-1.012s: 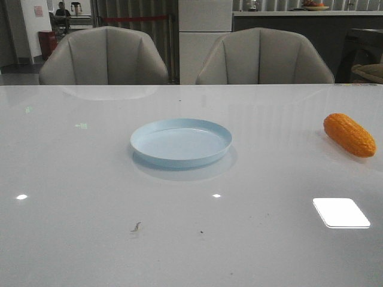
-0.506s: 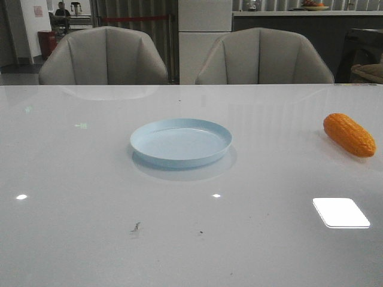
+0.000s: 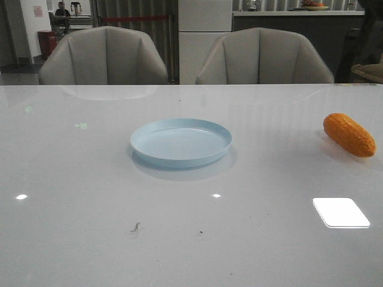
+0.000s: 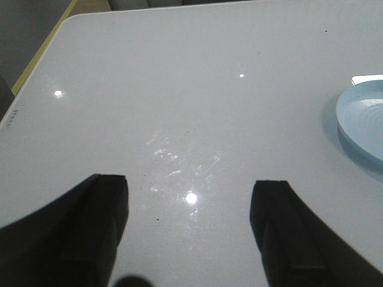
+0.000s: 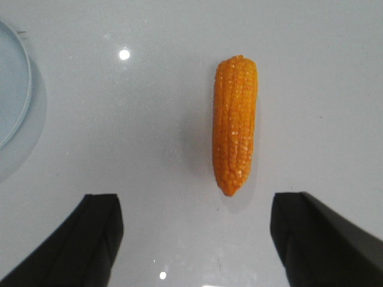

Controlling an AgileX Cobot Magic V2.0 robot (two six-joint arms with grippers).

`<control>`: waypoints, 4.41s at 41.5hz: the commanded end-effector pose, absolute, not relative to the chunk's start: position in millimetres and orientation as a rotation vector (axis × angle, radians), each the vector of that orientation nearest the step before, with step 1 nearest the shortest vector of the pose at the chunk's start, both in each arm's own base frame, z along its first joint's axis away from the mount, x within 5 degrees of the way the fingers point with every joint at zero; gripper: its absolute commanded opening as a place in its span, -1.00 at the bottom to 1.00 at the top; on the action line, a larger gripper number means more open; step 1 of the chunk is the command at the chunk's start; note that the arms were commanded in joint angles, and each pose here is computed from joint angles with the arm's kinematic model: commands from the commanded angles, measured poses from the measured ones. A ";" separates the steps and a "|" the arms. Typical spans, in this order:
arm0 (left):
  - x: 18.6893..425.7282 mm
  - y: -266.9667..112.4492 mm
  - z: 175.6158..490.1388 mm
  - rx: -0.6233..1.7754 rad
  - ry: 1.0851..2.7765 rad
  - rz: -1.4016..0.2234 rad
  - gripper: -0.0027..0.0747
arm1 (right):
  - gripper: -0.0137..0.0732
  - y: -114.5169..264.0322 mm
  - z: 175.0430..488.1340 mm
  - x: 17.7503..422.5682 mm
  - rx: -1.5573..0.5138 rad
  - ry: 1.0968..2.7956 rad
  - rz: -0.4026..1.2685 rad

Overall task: Place corn on plate with both arms
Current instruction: 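Lower the right gripper over the orange corn cob and grasp it, then lift the corn and carry it over the blue plate, then lower the corn onto the plate and open the right gripper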

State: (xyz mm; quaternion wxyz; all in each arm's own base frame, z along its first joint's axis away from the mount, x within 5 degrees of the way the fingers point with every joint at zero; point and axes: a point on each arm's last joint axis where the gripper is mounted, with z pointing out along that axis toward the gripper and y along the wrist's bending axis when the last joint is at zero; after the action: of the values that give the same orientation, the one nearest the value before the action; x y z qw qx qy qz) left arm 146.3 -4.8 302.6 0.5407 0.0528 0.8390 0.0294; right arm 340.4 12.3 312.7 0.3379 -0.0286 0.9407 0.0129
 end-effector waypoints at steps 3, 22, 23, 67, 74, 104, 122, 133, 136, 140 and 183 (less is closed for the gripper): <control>149.7 -6.3 321.7 0.110 1.856 0.045 0.33 | 0.73 8.9 333.9 382.3 -0.044 2.404 -0.011; 149.8 -6.4 322.1 0.110 1.851 0.044 0.33 | 0.73 3.4 265.7 458.7 -0.012 2.586 -0.052; 149.8 -6.4 322.1 0.110 1.851 0.044 0.33 | 0.73 2.1 263.2 459.8 -0.001 2.591 -0.051; 149.8 -6.4 322.1 0.110 1.851 0.044 0.33 | -0.10 -21.9 212.1 477.8 0.047 2.655 -0.035; 149.8 -6.4 322.1 0.110 1.851 0.044 0.33 | -0.26 -21.9 212.7 477.9 0.047 2.655 -0.035; 149.8 -6.4 322.1 0.110 1.851 0.044 0.33 | -0.26 92.8 320.2 482.9 -0.256 2.444 0.134; 149.8 -6.4 322.1 0.110 1.851 0.044 0.33 | -0.26 236.1 291.3 454.6 -0.594 2.360 0.268; 149.6 -6.3 321.6 0.109 1.857 0.043 0.33 | -0.02 249.1 260.1 458.0 -0.628 2.415 0.265; 149.5 -6.3 321.2 0.108 1.862 0.044 0.33 | 0.17 247.8 259.4 458.7 -0.627 2.418 0.253; 149.5 -6.2 321.0 0.108 1.863 0.044 0.33 | 0.35 244.7 259.1 460.0 -0.622 2.423 0.246; 149.5 -6.3 321.0 0.105 1.864 0.040 0.33 | 0.75 237.8 261.0 447.0 -0.673 2.584 0.201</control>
State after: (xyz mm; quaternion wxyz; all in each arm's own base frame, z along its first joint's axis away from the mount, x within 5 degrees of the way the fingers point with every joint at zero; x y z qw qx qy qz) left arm 147.3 -5.3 304.9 0.5525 0.0522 0.8315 0.0267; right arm 451.6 244.8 205.2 0.1796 -0.2465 0.9502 0.0635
